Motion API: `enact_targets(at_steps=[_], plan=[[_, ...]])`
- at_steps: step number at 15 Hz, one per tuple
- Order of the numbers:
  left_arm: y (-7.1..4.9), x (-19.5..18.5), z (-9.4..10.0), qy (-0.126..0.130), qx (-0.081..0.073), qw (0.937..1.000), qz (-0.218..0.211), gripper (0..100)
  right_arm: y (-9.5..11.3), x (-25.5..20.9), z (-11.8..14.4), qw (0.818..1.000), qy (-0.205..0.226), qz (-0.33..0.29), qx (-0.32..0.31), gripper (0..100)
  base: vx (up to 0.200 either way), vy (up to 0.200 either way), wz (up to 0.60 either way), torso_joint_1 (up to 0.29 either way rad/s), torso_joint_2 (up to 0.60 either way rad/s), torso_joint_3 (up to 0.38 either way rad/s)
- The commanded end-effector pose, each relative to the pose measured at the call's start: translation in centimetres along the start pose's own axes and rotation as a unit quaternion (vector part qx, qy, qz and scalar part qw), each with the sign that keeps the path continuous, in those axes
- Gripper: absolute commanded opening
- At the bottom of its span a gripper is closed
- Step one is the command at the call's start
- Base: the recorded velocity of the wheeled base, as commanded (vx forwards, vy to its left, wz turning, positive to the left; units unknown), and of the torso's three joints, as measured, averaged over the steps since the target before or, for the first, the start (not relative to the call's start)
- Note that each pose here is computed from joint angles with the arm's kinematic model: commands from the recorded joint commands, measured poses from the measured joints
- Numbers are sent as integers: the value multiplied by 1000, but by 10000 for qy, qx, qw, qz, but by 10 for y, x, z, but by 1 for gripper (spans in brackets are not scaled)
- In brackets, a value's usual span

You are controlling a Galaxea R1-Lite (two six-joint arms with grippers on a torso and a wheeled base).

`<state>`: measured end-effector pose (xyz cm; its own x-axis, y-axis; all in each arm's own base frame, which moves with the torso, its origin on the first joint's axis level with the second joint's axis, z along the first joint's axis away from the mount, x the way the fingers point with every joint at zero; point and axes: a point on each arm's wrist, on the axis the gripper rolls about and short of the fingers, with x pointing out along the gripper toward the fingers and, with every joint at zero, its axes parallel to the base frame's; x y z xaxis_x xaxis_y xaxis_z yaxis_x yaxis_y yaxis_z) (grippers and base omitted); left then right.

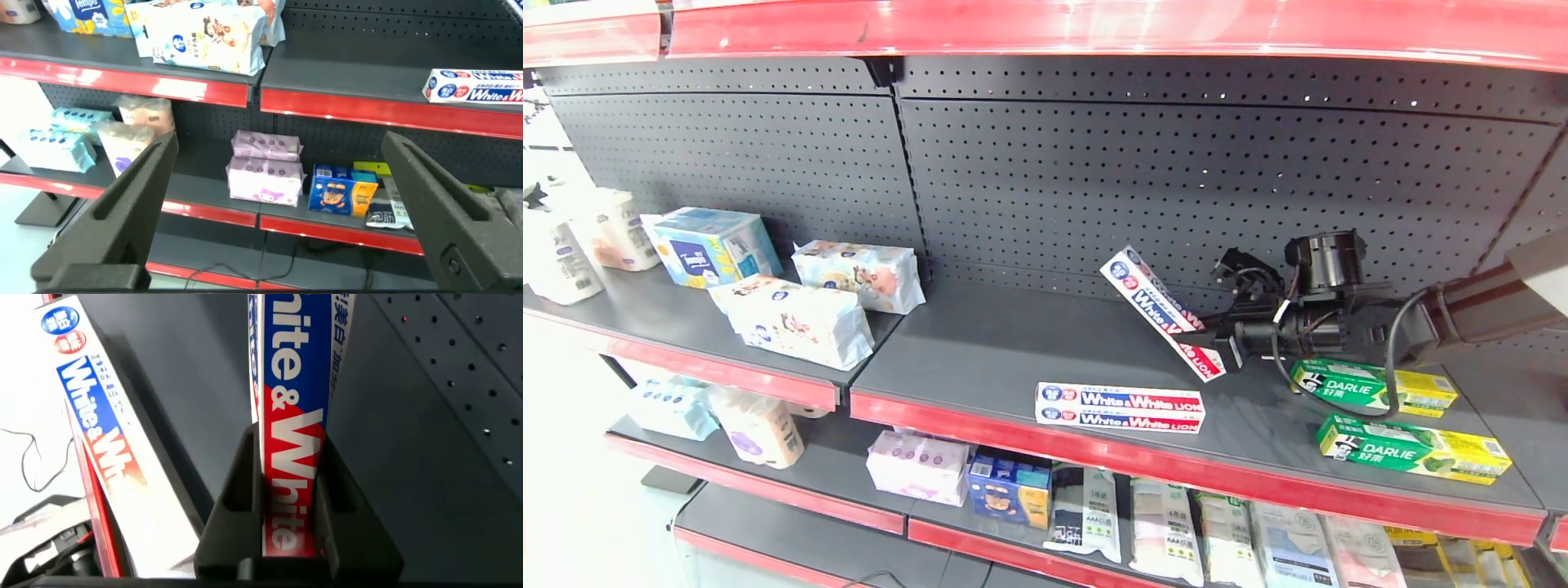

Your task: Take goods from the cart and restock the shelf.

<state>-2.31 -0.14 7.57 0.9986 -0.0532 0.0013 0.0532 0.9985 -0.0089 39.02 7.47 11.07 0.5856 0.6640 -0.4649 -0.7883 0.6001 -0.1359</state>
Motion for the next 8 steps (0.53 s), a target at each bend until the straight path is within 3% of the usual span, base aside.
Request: enact_targets(at_steps=[1, 8], plan=[[0, 0, 0, 6, -2, 10000, 5, 100, 4, 6, -2, 10000, 29, 81, 13, 0, 0, 0, 0, 0, 0, 0], [0, 0, 0, 14, -2, 10000, 5, 100, 12, 3, -10, 9996, 180, 136, 162, 0, 0, 0, 0, 0, 0, 0]])
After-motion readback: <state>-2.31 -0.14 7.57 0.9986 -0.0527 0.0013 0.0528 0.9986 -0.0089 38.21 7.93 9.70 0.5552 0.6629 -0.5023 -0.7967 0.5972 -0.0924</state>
